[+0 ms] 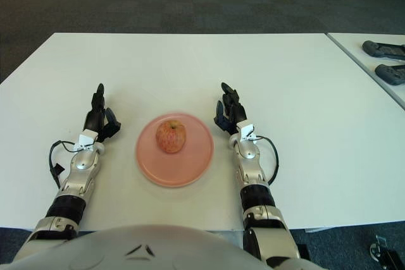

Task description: Put the apple into the plate.

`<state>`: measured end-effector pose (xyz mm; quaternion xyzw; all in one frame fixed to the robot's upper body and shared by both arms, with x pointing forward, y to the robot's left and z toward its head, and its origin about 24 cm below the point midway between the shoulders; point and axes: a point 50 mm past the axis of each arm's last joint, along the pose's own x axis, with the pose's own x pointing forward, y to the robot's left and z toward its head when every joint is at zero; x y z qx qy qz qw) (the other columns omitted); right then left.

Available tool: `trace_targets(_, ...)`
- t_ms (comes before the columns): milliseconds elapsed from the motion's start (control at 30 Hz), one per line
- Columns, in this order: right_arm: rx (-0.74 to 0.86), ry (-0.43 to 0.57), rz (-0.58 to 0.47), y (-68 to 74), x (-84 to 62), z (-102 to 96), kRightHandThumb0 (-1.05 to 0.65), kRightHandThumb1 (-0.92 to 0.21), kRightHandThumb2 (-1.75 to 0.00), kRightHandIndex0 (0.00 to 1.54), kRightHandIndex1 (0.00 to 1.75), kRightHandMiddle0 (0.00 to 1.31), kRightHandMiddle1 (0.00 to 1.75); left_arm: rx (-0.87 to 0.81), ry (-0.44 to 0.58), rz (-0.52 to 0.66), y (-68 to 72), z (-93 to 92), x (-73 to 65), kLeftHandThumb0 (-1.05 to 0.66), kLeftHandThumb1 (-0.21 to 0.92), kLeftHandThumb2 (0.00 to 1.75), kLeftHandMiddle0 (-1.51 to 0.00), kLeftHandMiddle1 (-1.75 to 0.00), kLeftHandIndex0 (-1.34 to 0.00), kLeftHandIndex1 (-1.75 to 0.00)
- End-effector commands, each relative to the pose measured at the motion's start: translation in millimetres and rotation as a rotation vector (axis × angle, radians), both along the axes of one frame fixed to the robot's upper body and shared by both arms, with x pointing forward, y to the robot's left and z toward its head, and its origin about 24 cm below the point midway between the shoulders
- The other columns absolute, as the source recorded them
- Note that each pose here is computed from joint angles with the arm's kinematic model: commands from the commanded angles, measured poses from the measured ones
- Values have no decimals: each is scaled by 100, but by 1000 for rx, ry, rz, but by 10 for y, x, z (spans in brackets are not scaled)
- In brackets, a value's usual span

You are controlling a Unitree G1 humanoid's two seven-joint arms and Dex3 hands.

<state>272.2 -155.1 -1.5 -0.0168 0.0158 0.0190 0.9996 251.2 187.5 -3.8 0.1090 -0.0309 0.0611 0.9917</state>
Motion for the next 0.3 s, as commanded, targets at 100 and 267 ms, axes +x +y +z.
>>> trace_targets(100, -4, 93, -5, -39, -122, -124, -54, -92, -92, 16, 1, 0, 25, 0, 20, -5, 21, -25, -23, -103, 92, 116, 0, 0, 0, 0)
trace_targets(267, -16, 80, 16, -89, -135, -131, -52, -92, -94, 18, 2, 0, 33, -2, 6, -3, 25, -14, -35, -103, 92, 116, 0, 0, 0, 0)
